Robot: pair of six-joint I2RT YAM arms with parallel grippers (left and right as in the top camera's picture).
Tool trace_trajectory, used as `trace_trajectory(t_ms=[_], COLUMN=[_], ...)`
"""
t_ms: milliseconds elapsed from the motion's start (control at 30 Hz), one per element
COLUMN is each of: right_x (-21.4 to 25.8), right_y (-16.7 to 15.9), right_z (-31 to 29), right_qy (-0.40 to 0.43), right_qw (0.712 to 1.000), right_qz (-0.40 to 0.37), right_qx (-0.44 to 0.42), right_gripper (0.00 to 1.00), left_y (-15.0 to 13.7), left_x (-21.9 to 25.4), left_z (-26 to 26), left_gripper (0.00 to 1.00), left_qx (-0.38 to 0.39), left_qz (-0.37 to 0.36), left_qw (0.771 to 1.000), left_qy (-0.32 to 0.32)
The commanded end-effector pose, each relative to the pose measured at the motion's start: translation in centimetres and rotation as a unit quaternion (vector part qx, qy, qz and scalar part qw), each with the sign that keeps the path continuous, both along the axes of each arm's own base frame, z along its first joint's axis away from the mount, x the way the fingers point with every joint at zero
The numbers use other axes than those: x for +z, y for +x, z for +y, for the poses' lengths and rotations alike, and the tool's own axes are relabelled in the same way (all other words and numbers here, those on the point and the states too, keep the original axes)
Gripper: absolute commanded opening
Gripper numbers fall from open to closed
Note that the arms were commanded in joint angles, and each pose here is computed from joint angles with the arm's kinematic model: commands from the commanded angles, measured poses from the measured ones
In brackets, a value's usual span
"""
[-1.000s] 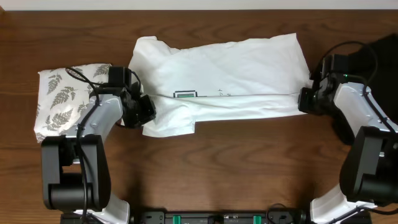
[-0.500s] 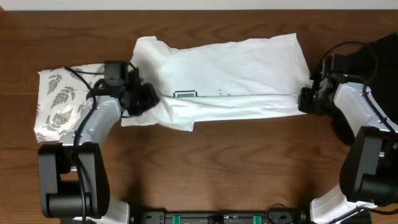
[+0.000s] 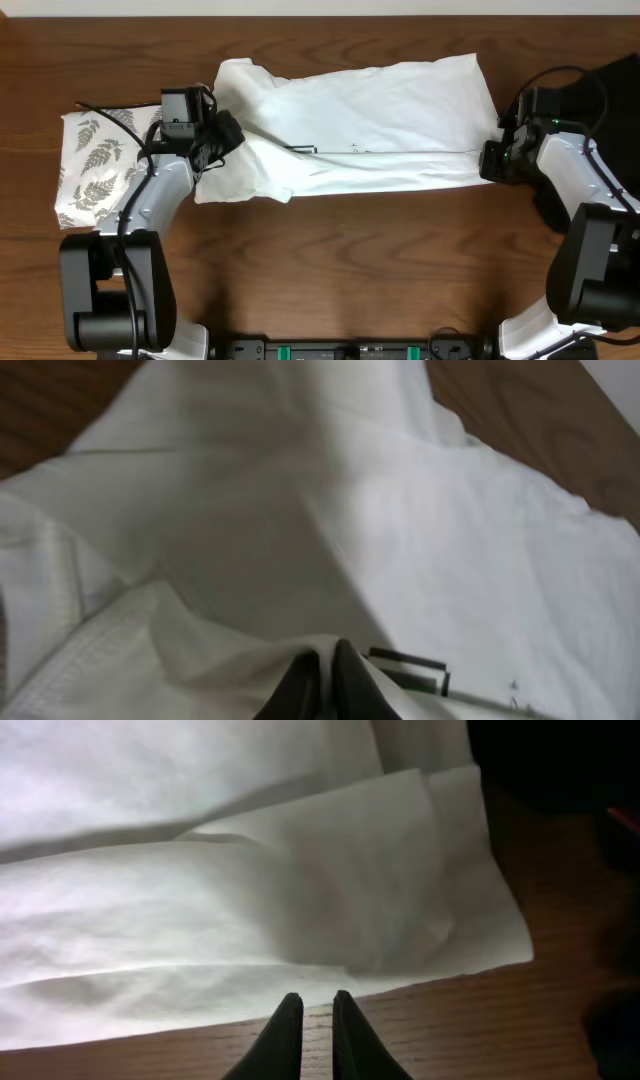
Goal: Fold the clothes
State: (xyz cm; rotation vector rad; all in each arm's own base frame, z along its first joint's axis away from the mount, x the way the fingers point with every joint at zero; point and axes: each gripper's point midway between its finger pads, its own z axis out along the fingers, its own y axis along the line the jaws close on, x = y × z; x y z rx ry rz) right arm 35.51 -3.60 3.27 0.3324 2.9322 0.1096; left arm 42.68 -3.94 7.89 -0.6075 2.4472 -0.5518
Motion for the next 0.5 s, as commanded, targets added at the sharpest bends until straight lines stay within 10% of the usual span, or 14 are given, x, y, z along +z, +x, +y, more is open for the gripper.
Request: trace_trajectory(t_ms=[0, 167, 467], right_x=[-0.3, -0.3, -0.3], right_y=[-0.1, 0.0, 0.0], right_z=[0.7, 0.7, 0.7], right_qy=[0.004, 0.004, 0.004], right_qw=[1.0, 1.0, 1.0], right_qz=[0.004, 0.003, 0.003], right_qx=[0.011, 0.011, 0.011], right_gripper=[0.1, 0.1, 0.11], left_y=[0.6, -0.1, -0.6], left_x=[0.8, 0.0, -2.1], left_z=[1.1, 1.1, 1.1], left_gripper=[0.07, 0.08, 0.48], left_qx=[0.034, 0.034, 0.033], left_qz=[-0.009, 0.012, 0.042], left_qw=[0.999, 0.999, 0.999], left_qy=[0.011, 0.011, 0.012])
